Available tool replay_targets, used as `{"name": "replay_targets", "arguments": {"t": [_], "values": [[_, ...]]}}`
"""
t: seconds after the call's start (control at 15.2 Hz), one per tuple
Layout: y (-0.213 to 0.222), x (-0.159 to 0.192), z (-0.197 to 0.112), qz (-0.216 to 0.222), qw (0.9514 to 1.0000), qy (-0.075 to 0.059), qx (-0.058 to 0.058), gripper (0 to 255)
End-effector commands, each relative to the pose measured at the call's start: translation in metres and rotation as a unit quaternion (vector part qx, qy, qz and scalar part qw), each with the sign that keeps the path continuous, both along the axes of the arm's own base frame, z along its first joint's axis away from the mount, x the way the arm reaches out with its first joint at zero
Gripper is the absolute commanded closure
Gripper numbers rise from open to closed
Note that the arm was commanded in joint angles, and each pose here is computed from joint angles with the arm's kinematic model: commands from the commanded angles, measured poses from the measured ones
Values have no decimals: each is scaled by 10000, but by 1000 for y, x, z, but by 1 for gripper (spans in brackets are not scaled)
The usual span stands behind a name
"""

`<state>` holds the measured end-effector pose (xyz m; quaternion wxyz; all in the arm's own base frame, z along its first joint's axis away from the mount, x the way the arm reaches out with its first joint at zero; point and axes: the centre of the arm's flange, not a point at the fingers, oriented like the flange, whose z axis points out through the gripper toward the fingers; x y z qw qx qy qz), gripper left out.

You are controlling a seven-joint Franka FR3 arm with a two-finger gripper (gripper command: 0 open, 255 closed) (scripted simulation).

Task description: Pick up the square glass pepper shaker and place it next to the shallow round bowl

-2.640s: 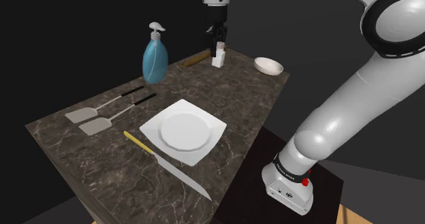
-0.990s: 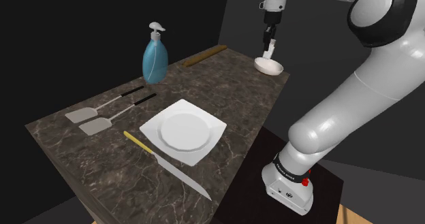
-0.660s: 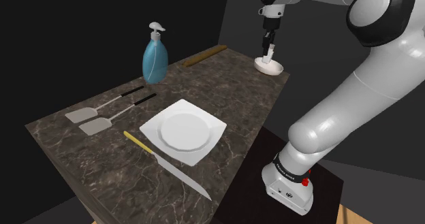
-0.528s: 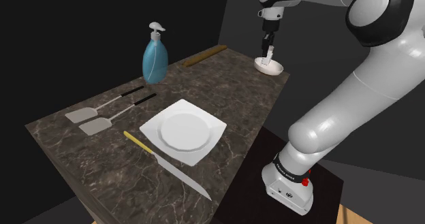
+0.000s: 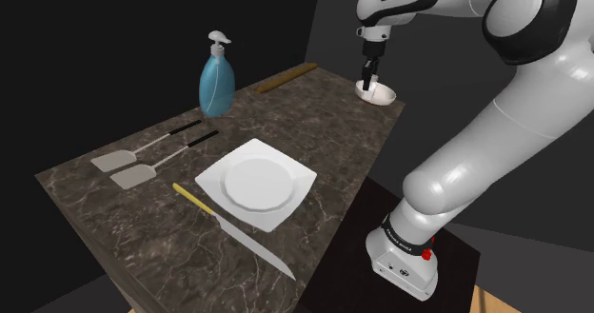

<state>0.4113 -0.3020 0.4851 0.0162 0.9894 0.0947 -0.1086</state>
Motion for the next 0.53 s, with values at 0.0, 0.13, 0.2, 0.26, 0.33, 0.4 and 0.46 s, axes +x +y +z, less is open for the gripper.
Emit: {"name": "replay_targets", "arguments": {"t": [0.0,0.13,0.2,0.26,0.33,0.4,0.46], "values": [[-1,0,-12,0,10000,-3,-1,255],[-1,0,-22,0,10000,-3,-1,255],[-1,0,-28,0,10000,-3,-1,255],[-1,0,-33,0,10000,-3,-1,255],[-1,0,-38,0,10000,-3,-1,255],[-1,0,-43,0,10000,-3,-1,255],[-1,0,-49,0,10000,-3,-1,255]]}}
